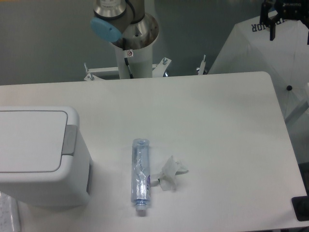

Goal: Open the trash can

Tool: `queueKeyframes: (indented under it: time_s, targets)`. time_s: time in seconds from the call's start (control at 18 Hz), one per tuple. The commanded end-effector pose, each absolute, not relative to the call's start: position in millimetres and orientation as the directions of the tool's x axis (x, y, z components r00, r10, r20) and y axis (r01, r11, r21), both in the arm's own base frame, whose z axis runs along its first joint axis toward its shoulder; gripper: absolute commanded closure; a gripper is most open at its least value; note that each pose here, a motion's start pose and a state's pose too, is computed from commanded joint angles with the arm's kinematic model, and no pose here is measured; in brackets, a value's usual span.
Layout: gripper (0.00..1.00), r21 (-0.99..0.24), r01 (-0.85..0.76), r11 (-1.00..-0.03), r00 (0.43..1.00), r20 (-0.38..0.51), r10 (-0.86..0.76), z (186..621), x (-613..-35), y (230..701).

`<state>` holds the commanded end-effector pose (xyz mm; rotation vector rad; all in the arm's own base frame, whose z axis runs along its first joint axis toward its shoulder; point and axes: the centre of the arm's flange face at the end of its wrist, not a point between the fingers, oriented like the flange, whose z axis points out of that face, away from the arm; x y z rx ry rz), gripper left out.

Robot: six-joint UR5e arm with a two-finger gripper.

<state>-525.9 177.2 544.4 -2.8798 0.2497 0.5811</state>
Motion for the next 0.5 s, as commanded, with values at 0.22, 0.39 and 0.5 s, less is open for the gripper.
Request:
queueKeyframes:
  time_s: [0.22,0.39,0.5]
  targets:
    - [0.00,-0.155,-0.205,-0.966,0.909,-0.397,-0.129,544.4,-525.7,179.6]
    - [0.00,-0.157,-0.201,-0.967,0.909,-0.398,-0.124,545.8,-524.2,180.4]
    - [0.00,-0.212,-0.160,-0.964,0.920,-0.387,-0.068,546.9,-524.6,184.6]
